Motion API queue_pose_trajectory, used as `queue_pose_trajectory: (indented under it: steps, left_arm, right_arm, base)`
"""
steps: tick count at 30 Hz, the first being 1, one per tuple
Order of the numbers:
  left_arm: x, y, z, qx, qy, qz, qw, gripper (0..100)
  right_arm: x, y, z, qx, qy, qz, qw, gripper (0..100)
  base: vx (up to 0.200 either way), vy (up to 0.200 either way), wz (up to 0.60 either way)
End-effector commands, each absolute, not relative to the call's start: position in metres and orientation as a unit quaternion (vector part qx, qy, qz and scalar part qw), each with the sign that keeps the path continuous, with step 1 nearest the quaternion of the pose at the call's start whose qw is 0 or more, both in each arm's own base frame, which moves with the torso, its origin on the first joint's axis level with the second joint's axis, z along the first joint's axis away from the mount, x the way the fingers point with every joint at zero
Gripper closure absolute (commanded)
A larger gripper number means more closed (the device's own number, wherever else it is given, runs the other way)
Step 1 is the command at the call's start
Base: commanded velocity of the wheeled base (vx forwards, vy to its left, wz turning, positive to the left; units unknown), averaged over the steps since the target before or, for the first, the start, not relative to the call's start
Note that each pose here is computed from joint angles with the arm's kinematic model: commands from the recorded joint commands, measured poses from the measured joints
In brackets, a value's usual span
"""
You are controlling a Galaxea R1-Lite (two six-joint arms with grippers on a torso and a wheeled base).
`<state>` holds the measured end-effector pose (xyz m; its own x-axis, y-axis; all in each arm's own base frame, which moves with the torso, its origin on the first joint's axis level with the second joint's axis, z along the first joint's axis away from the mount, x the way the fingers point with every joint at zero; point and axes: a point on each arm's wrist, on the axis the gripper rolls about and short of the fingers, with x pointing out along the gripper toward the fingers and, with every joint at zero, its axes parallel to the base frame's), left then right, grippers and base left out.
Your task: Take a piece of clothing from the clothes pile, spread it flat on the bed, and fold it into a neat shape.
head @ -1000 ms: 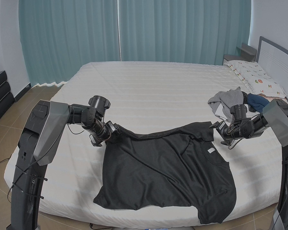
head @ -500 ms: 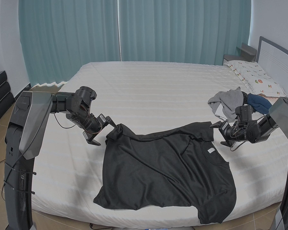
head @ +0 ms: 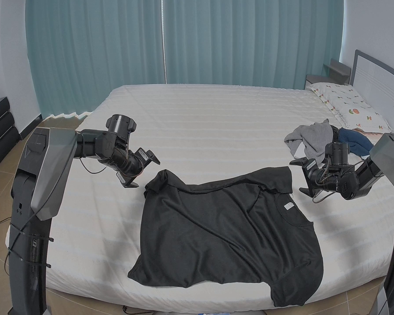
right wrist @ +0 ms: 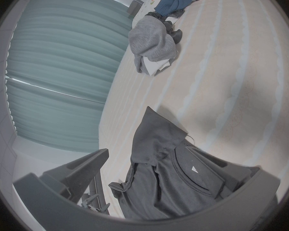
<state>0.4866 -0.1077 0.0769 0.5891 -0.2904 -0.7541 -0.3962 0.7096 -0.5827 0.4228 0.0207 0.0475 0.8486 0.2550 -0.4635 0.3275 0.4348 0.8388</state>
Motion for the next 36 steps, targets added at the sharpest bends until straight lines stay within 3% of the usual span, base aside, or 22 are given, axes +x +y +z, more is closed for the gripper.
queue_pose_trajectory:
  steps: [1,20,21,36]
  left_arm:
    - [0.489,-0.117,0.052,-0.369,0.466,0.037,0.803,0]
    - [0.501,-0.131,0.015,-0.332,0.418,0.070,0.843,0]
    - [0.502,-0.131,0.013,-0.331,0.417,0.069,0.844,100]
    - [0.520,-0.114,0.024,-0.342,0.301,0.097,0.885,100]
  right_arm:
    - [0.416,0.020,0.046,0.533,0.276,-0.025,0.799,0]
    - [0.405,0.022,0.048,0.531,0.275,-0.019,0.802,0]
    - [0.404,0.023,0.048,0.530,0.275,-0.018,0.802,0]
    - [0.403,0.030,0.046,0.526,0.281,-0.013,0.803,0]
  base:
    - [0.000,0.000,0.00]
    - [0.000,0.000,0.00]
    - [0.000,0.000,0.00]
    - [0.000,0.000,0.00]
